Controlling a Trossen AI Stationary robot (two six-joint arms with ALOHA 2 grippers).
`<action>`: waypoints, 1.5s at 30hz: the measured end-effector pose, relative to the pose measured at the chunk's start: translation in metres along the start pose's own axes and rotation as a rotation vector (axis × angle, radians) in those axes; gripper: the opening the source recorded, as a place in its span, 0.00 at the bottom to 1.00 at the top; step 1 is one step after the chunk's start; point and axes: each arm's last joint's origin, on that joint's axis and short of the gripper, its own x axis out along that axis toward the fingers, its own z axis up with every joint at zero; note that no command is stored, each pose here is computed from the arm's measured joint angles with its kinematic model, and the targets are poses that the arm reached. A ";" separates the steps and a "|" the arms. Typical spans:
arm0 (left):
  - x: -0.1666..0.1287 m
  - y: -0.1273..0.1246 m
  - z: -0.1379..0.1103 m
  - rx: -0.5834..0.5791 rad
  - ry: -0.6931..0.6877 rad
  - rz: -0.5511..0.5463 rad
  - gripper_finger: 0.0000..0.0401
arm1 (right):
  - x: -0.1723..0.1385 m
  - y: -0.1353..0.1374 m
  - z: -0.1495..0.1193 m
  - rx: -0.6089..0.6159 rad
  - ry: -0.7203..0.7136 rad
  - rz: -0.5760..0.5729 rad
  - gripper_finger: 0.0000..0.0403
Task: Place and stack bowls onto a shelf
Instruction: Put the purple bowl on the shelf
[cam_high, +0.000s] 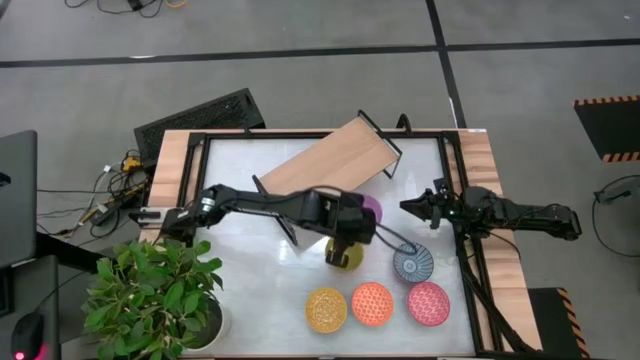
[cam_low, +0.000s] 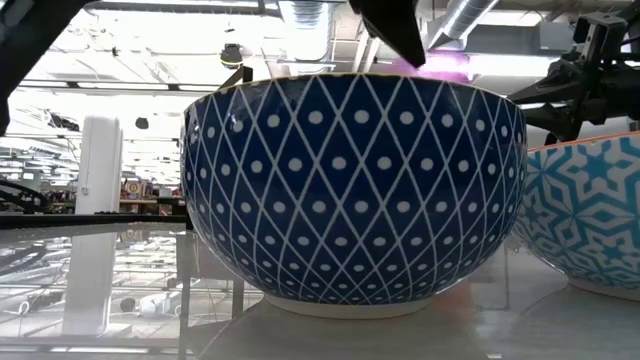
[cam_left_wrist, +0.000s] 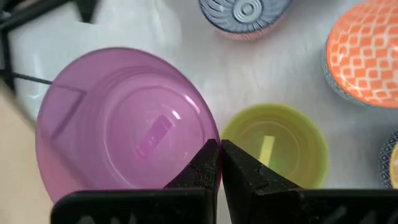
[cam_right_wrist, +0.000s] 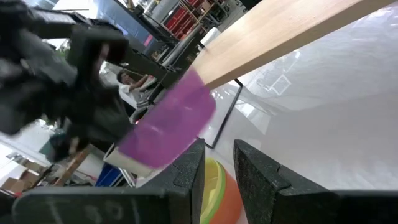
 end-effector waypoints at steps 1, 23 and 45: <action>-0.006 0.006 -0.001 -0.008 -0.010 0.007 0.00 | 0.000 0.000 0.000 0.000 0.000 0.000 0.28; -0.020 0.173 -0.067 -0.149 -0.013 0.117 0.00 | 0.000 0.000 0.000 0.001 -0.006 -0.005 0.28; 0.000 0.155 -0.068 0.016 0.088 0.030 0.00 | 0.000 -0.001 0.001 0.000 -0.045 -0.035 0.28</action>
